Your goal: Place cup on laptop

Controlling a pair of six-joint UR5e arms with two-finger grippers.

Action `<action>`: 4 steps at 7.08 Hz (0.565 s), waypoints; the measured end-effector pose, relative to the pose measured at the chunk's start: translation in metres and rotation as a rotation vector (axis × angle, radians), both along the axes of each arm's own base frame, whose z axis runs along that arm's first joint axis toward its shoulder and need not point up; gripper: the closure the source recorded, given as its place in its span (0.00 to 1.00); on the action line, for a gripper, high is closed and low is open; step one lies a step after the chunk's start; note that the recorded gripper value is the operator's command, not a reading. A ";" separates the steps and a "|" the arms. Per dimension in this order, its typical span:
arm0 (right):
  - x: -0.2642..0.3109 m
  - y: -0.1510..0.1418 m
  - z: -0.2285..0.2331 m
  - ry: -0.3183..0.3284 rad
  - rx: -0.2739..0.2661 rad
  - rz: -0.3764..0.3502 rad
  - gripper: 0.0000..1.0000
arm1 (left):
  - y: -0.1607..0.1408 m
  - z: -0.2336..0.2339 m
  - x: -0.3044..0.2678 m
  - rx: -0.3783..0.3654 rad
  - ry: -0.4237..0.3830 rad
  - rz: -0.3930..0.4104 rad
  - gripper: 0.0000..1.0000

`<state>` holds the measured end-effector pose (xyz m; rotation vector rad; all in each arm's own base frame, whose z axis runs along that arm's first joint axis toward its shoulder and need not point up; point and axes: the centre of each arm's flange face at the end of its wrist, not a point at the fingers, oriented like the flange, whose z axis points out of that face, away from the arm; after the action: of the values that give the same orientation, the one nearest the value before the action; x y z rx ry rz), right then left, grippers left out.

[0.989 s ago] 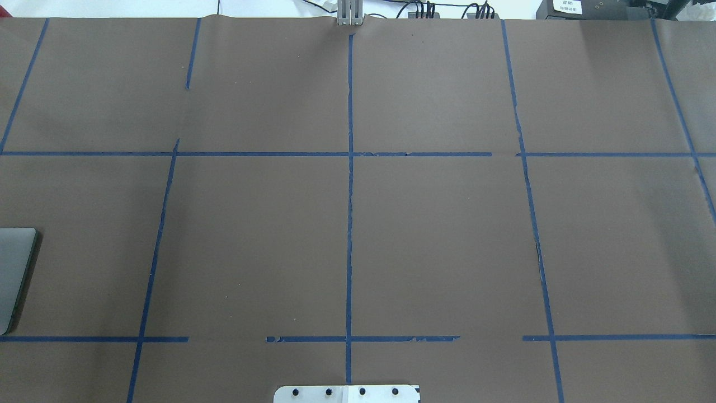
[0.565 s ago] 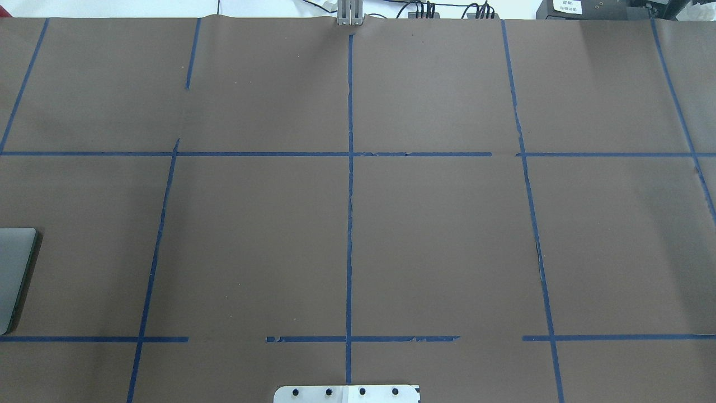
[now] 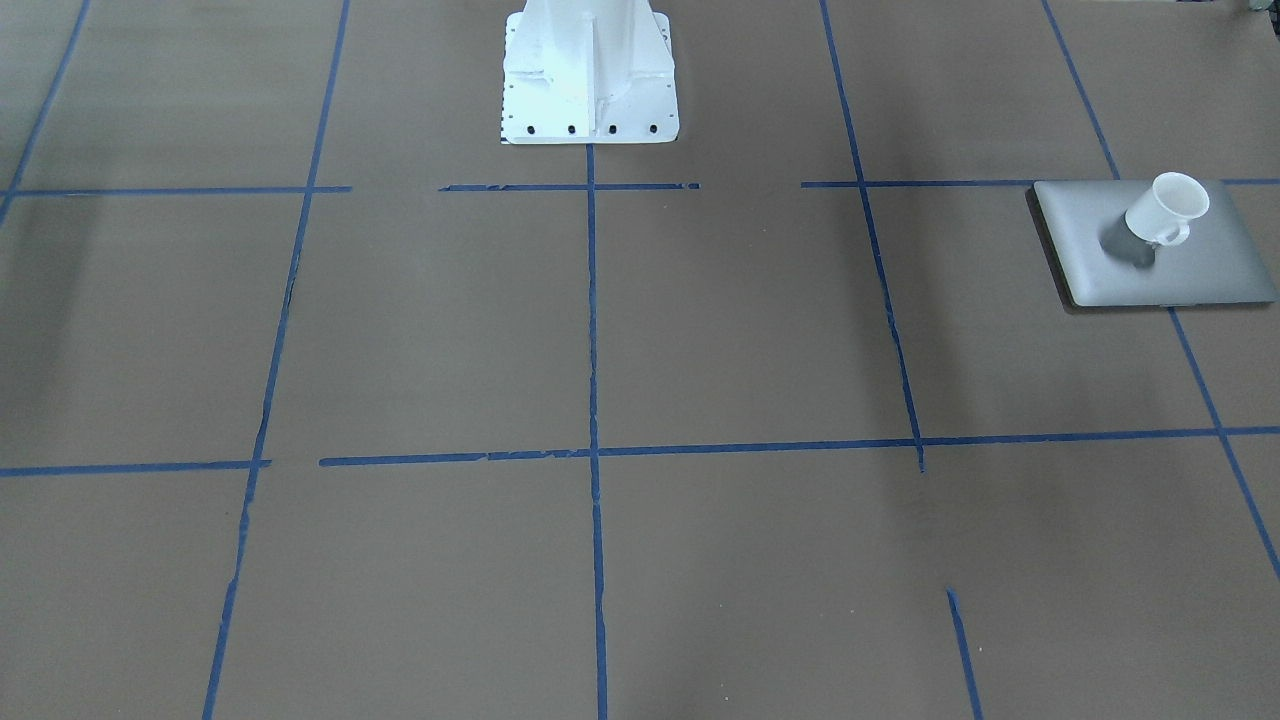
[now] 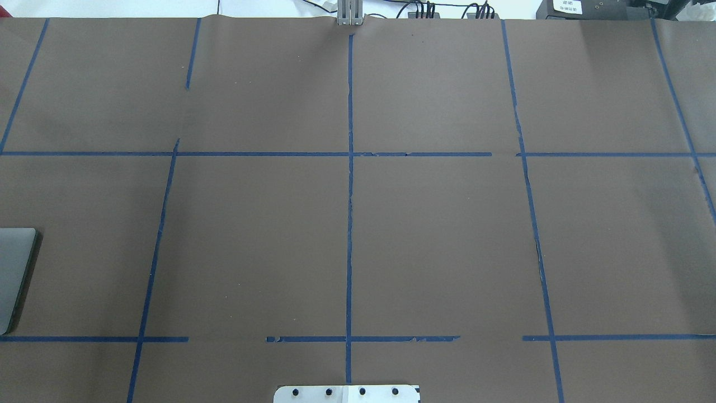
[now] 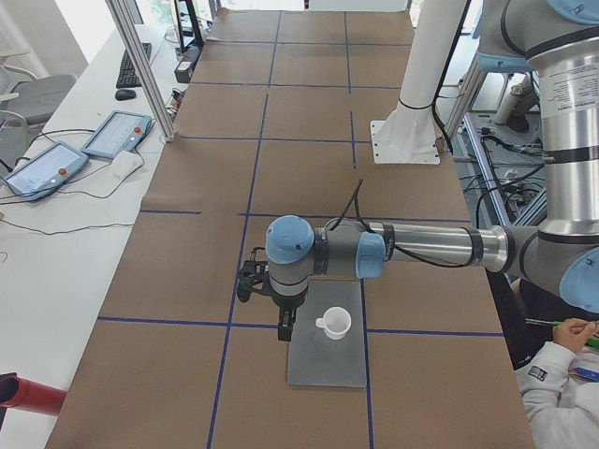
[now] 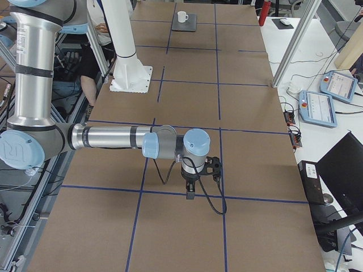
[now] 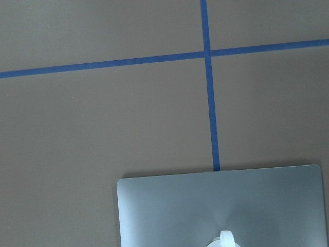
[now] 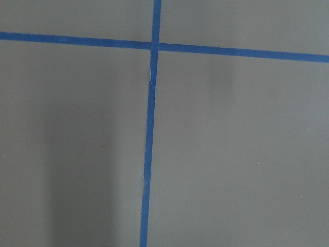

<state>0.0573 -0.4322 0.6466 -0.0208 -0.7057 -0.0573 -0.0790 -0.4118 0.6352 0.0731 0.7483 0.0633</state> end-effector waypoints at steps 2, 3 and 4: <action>0.000 0.000 0.000 0.000 0.000 0.000 0.00 | -0.002 -0.001 0.002 0.001 0.017 0.002 0.00; 0.000 0.000 0.000 0.001 0.000 0.000 0.00 | -0.003 -0.002 0.002 0.003 0.019 0.002 0.00; 0.000 0.000 0.000 0.000 -0.001 0.000 0.00 | -0.005 -0.006 0.002 0.012 0.020 0.003 0.00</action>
<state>0.0573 -0.4320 0.6468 -0.0213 -0.7054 -0.0570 -0.0769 -0.4171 0.6291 0.0843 0.7678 0.0702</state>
